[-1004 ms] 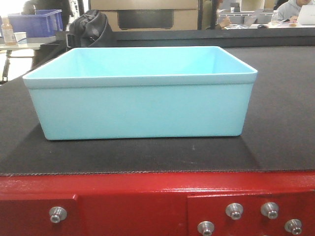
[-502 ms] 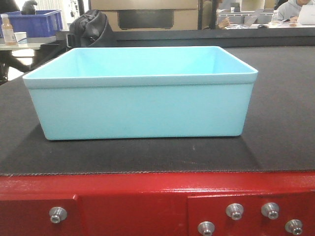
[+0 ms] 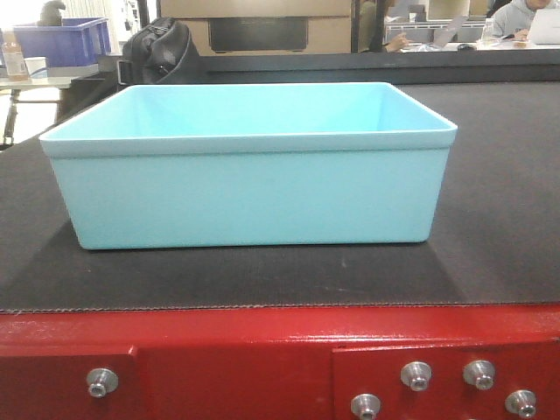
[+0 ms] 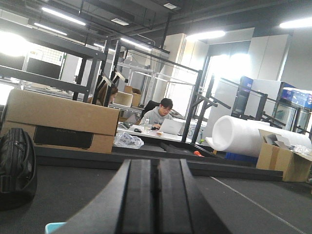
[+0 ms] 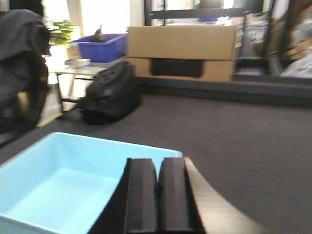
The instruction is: Fetch blue bin and place on conveyor start
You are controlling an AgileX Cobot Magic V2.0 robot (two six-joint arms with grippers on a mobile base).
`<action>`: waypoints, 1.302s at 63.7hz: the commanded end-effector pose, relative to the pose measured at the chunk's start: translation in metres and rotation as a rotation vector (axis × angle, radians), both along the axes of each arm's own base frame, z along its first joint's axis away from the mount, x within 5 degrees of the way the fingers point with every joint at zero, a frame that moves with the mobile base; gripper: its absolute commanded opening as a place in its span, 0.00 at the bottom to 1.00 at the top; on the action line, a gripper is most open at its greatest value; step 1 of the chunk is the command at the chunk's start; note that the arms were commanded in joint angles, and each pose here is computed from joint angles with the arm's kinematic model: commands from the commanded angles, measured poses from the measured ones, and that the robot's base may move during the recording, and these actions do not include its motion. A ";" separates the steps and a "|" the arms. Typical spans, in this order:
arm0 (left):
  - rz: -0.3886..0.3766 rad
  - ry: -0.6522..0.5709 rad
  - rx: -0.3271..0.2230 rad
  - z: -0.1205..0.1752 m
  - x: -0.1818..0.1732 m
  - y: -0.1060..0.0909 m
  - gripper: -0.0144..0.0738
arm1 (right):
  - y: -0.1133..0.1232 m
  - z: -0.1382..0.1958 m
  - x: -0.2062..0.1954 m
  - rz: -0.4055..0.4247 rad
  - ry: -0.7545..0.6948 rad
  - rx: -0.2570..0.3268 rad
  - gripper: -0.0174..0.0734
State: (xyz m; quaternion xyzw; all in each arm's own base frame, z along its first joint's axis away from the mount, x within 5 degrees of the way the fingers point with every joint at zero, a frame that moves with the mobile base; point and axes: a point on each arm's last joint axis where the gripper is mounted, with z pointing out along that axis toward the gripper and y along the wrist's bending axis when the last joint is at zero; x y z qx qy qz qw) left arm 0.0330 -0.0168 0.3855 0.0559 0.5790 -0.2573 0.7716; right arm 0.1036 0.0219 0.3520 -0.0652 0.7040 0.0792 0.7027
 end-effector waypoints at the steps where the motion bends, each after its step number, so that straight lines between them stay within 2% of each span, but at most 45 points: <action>1: 0.004 -0.016 -0.004 0.001 -0.002 0.001 0.04 | -0.010 -0.009 -0.009 -0.079 -0.047 -0.083 0.01; 5: 0.004 -0.016 -0.004 0.001 -0.002 0.001 0.04 | -0.017 -0.021 -0.015 -0.147 -0.056 -0.120 0.01; 14: 0.004 -0.016 -0.004 0.001 -0.002 0.001 0.04 | -0.026 -0.050 -0.028 -0.263 -0.053 -0.119 0.01; 23: 0.004 -0.016 -0.004 0.001 -0.002 0.001 0.04 | -0.029 -0.081 -0.043 -0.326 -0.071 -0.103 0.01; 33: 0.004 -0.016 -0.004 0.001 -0.002 0.001 0.04 | -0.028 -0.109 -0.055 -0.329 -0.108 -0.101 0.01; 38: 0.004 -0.016 -0.004 0.001 -0.002 0.001 0.04 | -0.028 -0.120 -0.052 -0.321 -0.079 -0.102 0.01; 43: 0.004 -0.018 -0.004 0.001 -0.002 0.001 0.04 | -0.027 -0.130 -0.050 -0.305 -0.052 -0.067 0.01; 50: 0.004 -0.018 -0.004 0.001 -0.002 0.001 0.04 | -0.026 -0.140 -0.048 -0.277 -0.059 -0.064 0.01; 54: 0.004 -0.018 -0.004 0.001 -0.002 0.001 0.04 | -0.025 -0.137 -0.048 -0.266 -0.115 -0.059 0.01; 59: 0.004 -0.018 -0.004 0.001 -0.002 0.001 0.04 | -0.025 -0.141 -0.047 -0.257 -0.072 -0.062 0.01; 83: 0.005 -0.020 -0.005 0.001 -0.002 0.001 0.04 | -0.025 -0.141 -0.047 -0.257 -0.069 -0.062 0.01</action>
